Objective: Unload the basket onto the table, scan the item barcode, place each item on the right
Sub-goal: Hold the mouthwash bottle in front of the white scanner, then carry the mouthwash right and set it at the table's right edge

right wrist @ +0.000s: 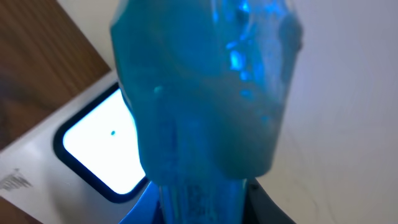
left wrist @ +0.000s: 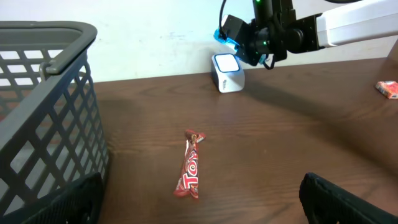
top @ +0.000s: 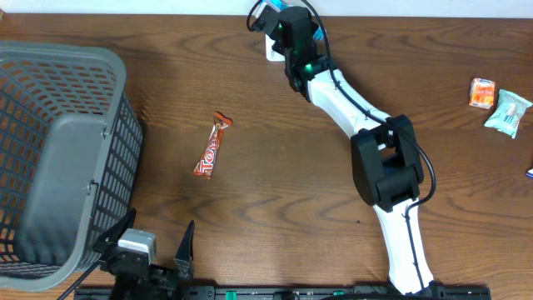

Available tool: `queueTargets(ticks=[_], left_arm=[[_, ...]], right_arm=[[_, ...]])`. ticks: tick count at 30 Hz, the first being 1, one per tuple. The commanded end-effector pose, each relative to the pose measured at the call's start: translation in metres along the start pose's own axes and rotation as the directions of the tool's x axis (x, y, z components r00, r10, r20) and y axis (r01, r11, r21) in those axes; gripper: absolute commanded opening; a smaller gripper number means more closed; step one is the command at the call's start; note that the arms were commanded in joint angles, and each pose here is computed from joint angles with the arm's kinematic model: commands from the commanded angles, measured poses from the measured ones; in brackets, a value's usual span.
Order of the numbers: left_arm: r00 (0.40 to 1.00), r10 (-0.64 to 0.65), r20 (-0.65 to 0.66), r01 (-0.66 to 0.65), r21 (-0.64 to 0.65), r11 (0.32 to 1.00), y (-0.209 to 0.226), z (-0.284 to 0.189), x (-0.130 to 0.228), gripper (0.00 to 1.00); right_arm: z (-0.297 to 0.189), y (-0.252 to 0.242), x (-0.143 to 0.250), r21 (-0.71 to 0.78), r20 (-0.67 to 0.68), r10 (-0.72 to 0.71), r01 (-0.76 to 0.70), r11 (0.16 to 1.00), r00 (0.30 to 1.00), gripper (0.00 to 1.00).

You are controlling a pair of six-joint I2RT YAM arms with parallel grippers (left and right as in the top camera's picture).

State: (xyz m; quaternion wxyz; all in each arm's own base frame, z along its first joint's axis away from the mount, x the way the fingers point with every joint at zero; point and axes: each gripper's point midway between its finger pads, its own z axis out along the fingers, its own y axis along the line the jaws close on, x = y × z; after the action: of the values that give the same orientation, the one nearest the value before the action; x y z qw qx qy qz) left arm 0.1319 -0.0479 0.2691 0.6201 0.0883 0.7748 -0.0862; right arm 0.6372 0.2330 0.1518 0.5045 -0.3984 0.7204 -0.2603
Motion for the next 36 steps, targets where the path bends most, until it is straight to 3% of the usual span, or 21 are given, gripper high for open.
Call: queueTargets(ticks=[1, 4, 8, 11, 12, 16, 18, 26, 31, 32, 33, 34, 35, 36], left_arm=[[1.000, -0.002, 0.002, 0.002, 0.002, 1.000, -0.001, 0.000, 0.000, 1.00], [1.000, -0.002, 0.002, 0.002, 0.002, 1.000, -0.001, 0.000, 0.000, 1.00], [1.000, -0.002, 0.002, 0.002, 0.002, 1.000, -0.001, 0.000, 0.000, 1.00], [1.000, -0.002, 0.002, 0.002, 0.002, 1.000, -0.001, 0.000, 0.000, 1.00], [1.000, -0.002, 0.002, 0.002, 0.002, 1.000, -0.001, 0.000, 0.000, 1.00], [1.000, -0.002, 0.002, 0.002, 0.002, 1.000, -0.001, 0.000, 0.000, 1.00], [1.000, -0.002, 0.002, 0.002, 0.002, 1.000, -0.001, 0.000, 0.000, 1.00], [1.000, -0.002, 0.002, 0.002, 0.002, 1.000, -0.001, 0.000, 0.000, 1.00], [1.000, -0.002, 0.002, 0.002, 0.002, 1.000, -0.001, 0.000, 0.000, 1.00], [1.000, -0.002, 0.002, 0.002, 0.002, 1.000, -0.001, 0.000, 0.000, 1.00], [1.000, -0.002, 0.002, 0.002, 0.002, 1.000, -0.001, 0.000, 0.000, 1.00], [1.000, -0.002, 0.002, 0.002, 0.002, 1.000, -0.001, 0.000, 0.000, 1.00], [1.000, -0.002, 0.002, 0.002, 0.002, 1.000, -0.001, 0.000, 0.000, 1.00], [1.000, -0.002, 0.002, 0.002, 0.002, 1.000, -0.001, 0.000, 0.000, 1.00]], right_arm=[[-0.013, -0.064, 0.013, 0.217, -0.134, 0.040, -0.010, 0.976, 0.990, 0.01], [-0.018, -0.097, 0.065, 0.323, -0.325, 0.077, 0.035, 0.946, 0.942, 0.01], [-0.030, -0.124, 0.153, 0.380, -0.560, 0.164, 0.076, 0.922, 0.812, 0.01], [-0.041, -0.130, 0.222, 0.338, -0.689, 0.197, 0.069, 0.939, 0.698, 0.01], [-0.052, -0.130, 0.268, 0.300, -0.759, 0.214, 0.040, 0.953, 0.615, 0.01], [-0.078, -0.143, 0.345, 0.327, -0.829, 0.310, -0.047, 0.944, 0.466, 0.01], [-0.084, -0.143, 0.372, 0.313, -0.844, 0.328, -0.107, 0.944, 0.425, 0.01], [-0.106, -0.132, 0.438, 0.361, -0.837, 0.472, -0.368, 0.857, 0.279, 0.02], [-0.121, -0.136, 0.459, 0.470, -0.804, 0.568, -0.395, 0.789, 0.177, 0.31], [-0.125, -0.136, 0.463, 0.490, -0.799, 0.581, -0.393, 0.778, 0.156, 0.43], [-0.129, -0.137, 0.465, 0.509, -0.792, 0.594, -0.387, 0.769, 0.139, 0.70], [-0.132, -0.138, 0.465, 0.529, -0.782, 0.610, -0.383, 0.757, 0.125, 0.87], [-0.135, -0.140, 0.462, 0.551, -0.769, 0.630, -0.387, 0.739, 0.110, 0.99], [-0.138, -0.142, 0.455, 0.572, -0.750, 0.654, -0.401, 0.716, 0.098, 0.99]])
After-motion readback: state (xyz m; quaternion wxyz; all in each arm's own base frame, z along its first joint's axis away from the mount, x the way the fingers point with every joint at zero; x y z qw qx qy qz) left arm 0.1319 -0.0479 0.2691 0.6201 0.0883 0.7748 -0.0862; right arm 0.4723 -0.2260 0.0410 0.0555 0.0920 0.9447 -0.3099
